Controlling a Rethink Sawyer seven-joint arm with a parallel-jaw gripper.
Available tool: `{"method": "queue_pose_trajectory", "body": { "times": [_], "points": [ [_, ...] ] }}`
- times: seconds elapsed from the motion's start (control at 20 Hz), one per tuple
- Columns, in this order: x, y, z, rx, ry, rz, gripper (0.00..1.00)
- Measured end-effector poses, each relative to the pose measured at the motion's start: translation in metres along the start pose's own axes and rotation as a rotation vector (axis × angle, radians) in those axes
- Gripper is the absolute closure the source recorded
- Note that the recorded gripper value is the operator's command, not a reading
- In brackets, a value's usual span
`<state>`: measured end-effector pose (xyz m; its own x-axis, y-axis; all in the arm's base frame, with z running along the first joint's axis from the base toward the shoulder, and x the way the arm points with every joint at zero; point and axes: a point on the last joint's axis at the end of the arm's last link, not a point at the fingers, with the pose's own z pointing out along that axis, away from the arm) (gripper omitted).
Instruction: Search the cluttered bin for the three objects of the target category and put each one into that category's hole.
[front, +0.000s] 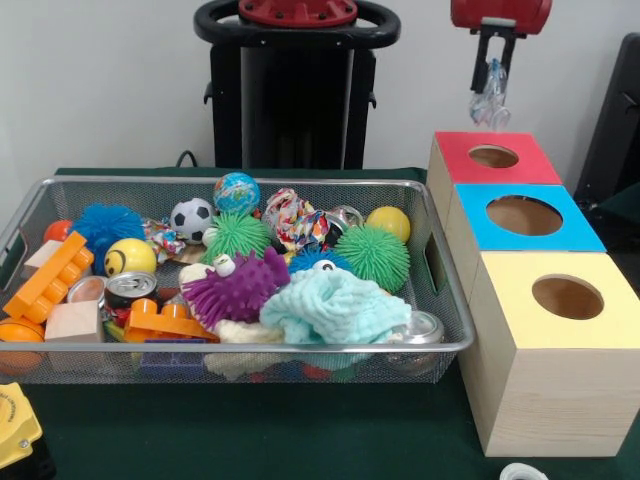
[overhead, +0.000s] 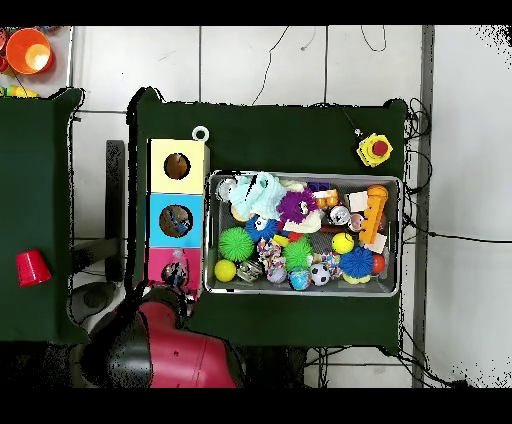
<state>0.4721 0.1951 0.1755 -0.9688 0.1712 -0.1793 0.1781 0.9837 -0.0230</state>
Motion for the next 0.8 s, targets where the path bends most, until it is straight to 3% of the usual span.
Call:
{"method": "queue_pose_trajectory", "body": {
  "times": [0.35, 0.8],
  "points": [
    [-0.025, 0.0, 0.0, 0.002, -0.005, 0.044, 1.0],
    [-0.081, 0.011, 0.033, 0.017, -0.045, 0.026, 1.0]
  ]
}}
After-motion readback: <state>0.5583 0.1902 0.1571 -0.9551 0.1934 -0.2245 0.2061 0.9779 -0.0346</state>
